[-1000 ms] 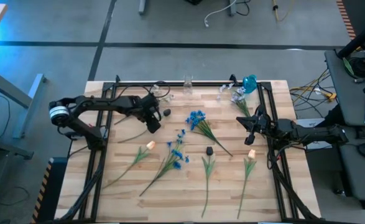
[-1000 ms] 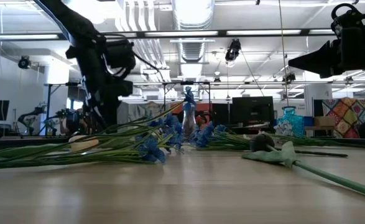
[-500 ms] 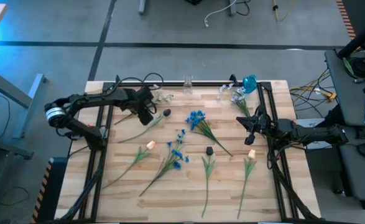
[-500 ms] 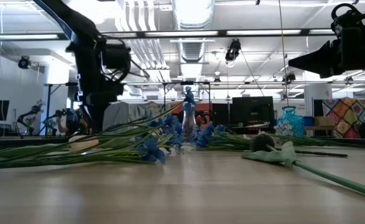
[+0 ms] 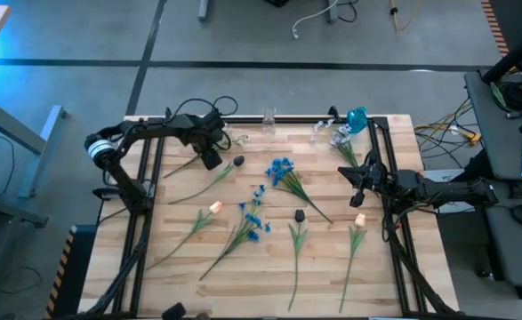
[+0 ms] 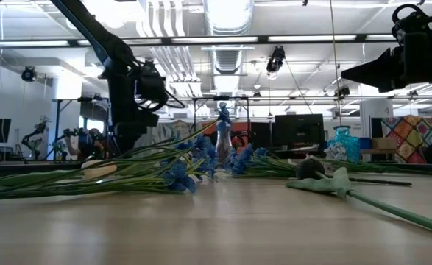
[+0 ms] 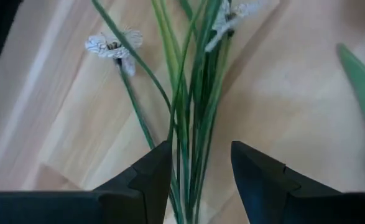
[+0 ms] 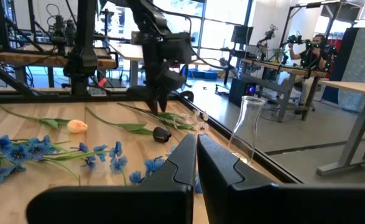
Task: Sort flowers into vase by color
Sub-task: Put the left white flowers into the blue vase
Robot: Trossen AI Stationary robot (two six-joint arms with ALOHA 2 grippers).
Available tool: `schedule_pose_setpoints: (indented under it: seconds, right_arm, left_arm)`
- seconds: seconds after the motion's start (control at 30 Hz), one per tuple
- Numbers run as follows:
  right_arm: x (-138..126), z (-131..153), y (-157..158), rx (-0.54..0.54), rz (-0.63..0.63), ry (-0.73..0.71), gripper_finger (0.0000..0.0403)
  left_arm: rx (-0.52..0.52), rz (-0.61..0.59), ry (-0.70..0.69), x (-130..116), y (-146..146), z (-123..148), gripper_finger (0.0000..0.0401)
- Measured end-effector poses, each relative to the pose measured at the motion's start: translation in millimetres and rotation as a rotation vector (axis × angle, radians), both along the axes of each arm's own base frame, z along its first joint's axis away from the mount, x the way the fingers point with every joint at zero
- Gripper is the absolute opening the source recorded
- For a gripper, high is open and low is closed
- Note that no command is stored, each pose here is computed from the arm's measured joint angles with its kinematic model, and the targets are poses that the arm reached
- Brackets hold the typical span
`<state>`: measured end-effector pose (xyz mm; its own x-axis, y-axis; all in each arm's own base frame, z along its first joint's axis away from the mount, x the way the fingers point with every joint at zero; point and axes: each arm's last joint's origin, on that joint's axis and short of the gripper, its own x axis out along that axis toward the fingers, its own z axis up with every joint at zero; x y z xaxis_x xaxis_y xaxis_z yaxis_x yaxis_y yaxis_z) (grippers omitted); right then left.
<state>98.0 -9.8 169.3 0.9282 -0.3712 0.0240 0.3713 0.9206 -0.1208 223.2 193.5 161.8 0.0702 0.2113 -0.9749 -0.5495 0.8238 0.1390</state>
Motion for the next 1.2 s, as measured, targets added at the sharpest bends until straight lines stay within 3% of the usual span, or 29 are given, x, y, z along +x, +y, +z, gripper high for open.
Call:
schedule_pose_setpoints:
  seconds: [0.3, 0.43, 0.57, 0.8, 0.9, 1.1, 1.2]
  right_arm:
    - [0.0, 0.0, 0.0, 0.000, 0.000, 0.000, 0.0009]
    - [0.0, 0.0, 0.0, 0.000, 0.000, 0.000, 0.0009]
    - [0.0, 0.0, 0.0, 0.000, 0.000, 0.000, 0.0009]
    - [0.0, 0.0, 0.0, 0.000, 0.000, 0.000, 0.0009]
    - [0.0, 0.0, 0.0, 0.000, 0.000, 0.000, 0.0009]
    - [0.0, 0.0, 0.0, 0.000, 0.000, 0.000, 0.0009]
    - [0.0, 0.0, 0.0, 0.000, 0.000, 0.000, 0.0009]
  left_arm:
    - [-0.069, -0.001, 0.059, -4.8, 21.4, -23.1, 0.0140]
    - [-0.093, -0.012, 0.063, -7.9, 23.6, -25.3, 0.0091]
    - [-0.022, -0.008, 0.015, -7.8, 25.4, -15.3, 0.0020]
    - [0.099, 0.008, -0.190, -13.1, 14.2, 35.1, 0.0005]
    - [0.162, 0.003, -0.374, -15.4, 1.7, 60.5, 0.0003]
    - [0.289, -0.086, -0.707, -15.8, -49.4, 86.4, 0.0002]
    - [0.332, -0.172, -0.879, -13.8, -78.7, 85.2, 0.0002]
